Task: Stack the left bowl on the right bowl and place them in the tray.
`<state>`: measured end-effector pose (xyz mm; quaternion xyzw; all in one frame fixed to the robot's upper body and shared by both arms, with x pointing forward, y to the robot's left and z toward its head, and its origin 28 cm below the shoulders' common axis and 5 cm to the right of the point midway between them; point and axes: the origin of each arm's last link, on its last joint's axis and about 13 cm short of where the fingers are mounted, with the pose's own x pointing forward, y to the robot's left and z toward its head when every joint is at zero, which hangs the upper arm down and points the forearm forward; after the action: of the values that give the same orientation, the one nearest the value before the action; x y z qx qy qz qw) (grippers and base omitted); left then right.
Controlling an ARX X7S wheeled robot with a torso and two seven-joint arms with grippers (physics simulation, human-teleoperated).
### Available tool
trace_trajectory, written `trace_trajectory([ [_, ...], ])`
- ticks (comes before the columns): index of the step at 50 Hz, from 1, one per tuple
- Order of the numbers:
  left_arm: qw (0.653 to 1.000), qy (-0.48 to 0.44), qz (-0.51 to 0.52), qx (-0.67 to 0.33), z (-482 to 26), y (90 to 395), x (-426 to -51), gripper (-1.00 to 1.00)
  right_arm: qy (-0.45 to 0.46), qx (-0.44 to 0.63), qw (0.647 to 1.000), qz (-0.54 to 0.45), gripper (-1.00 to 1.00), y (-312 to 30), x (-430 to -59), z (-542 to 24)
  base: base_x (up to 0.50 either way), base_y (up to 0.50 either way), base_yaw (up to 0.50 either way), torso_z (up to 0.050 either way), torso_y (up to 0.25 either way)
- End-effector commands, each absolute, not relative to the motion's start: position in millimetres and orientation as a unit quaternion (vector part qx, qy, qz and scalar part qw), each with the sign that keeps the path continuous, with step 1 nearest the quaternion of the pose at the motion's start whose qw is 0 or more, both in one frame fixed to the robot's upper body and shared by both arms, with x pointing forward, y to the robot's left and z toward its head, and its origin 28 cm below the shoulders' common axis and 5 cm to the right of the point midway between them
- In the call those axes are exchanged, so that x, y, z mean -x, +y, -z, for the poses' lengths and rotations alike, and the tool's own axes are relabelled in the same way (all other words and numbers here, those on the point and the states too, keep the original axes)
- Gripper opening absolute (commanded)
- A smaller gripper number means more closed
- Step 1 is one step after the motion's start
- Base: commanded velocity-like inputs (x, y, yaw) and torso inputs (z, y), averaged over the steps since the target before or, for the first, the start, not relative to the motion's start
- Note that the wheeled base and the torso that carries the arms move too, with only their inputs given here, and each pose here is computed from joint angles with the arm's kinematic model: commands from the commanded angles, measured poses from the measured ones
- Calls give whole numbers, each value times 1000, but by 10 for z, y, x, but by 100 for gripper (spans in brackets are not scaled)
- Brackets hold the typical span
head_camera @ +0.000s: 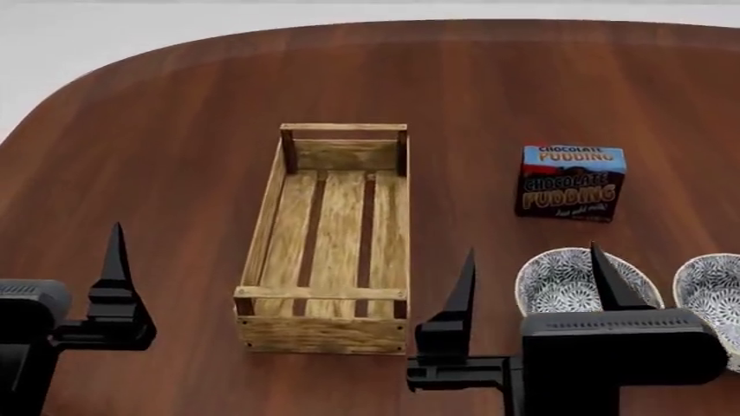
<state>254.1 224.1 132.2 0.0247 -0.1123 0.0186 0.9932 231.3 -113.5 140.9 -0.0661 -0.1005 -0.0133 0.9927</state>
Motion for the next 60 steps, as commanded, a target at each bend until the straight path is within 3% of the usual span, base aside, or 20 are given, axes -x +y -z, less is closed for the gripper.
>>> trace_trajectory([
  [1, 993, -115, -19, -31, -1323, 2234, -2538, 100, -106, 61, 992, 8, 100, -1145, -2307, -1407, 500, 0, 0, 0, 0],
  [46, 994, -109, -16, -16, -1320, 2240, -2539, 100, -103, 54, 993, 24, 100, -1157, -2309, -1411, 498, -5, 0, 0, 1],
  [60, 994, -108, -16, -17, -1298, 2244, -2542, 100, -99, 56, 993, 28, 100, -1152, -2313, -1411, 43, 0, 0, 0, 1],
])
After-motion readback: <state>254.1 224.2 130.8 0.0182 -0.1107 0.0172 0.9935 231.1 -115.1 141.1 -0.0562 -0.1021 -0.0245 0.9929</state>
